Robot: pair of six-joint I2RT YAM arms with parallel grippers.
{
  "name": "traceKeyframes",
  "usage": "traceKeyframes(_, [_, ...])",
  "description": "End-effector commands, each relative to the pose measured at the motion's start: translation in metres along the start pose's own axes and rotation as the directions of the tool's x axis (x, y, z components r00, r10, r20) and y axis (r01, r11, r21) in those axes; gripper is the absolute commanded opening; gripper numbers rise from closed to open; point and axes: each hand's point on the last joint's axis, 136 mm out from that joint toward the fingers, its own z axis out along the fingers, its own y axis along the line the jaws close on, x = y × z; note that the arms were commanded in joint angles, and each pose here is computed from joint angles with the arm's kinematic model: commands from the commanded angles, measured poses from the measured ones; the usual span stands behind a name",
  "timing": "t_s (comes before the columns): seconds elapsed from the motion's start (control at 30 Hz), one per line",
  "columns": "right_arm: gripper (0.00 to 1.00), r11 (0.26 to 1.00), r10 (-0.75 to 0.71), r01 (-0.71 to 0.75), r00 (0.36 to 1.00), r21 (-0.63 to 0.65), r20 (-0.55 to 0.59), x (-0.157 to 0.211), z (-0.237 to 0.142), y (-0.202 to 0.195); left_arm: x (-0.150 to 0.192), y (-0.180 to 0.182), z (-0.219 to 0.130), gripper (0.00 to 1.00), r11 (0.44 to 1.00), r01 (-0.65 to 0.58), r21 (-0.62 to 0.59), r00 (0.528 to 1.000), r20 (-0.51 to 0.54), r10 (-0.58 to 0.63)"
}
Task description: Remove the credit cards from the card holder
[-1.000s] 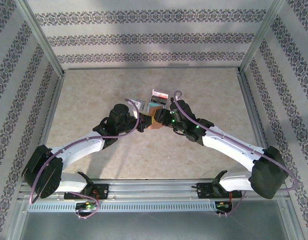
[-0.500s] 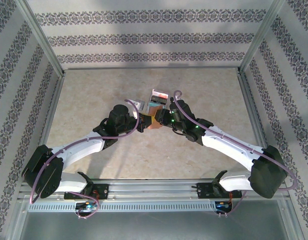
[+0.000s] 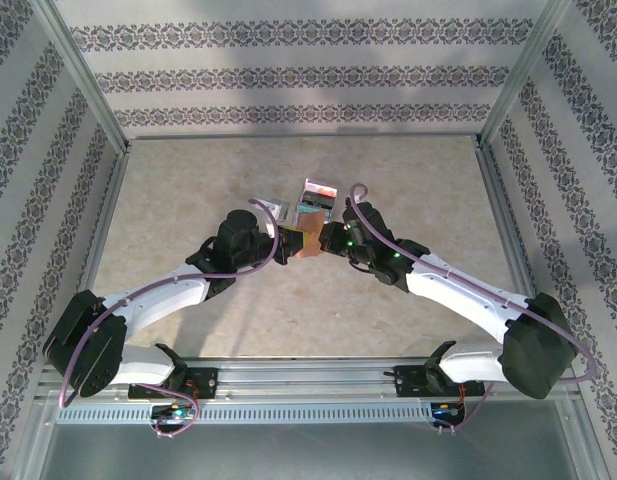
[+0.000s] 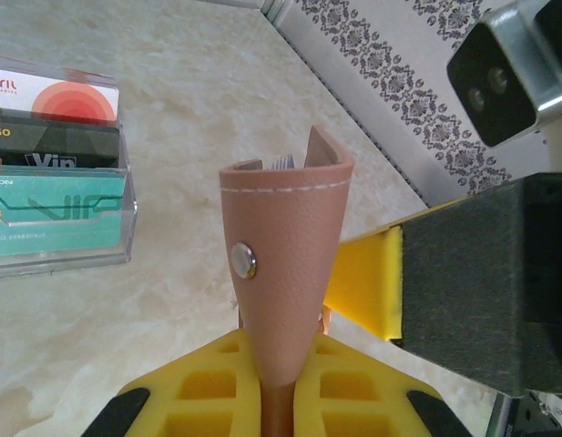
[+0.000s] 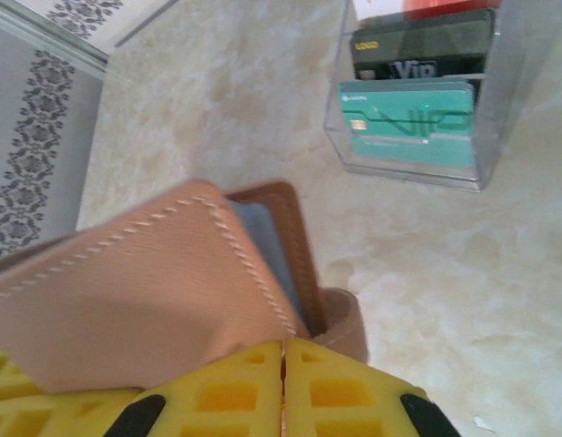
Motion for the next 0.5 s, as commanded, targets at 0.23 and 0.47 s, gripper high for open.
traceKeyframes(0.23, [0.23, 0.999, -0.027, 0.024, 0.998, 0.048, 0.051, -0.010, -0.022, -0.023, -0.026, -0.011, -0.005, 0.00, 1.000, -0.013, 0.005, 0.996, 0.083, 0.013])
traceKeyframes(0.47, [0.53, 0.994, -0.079, 0.086, 0.992, -0.061, 0.098, -0.021, -0.044, -0.020, -0.025, -0.008, -0.002, 0.00, 1.000, 0.001, 0.009, 0.999, 0.051, -0.001])
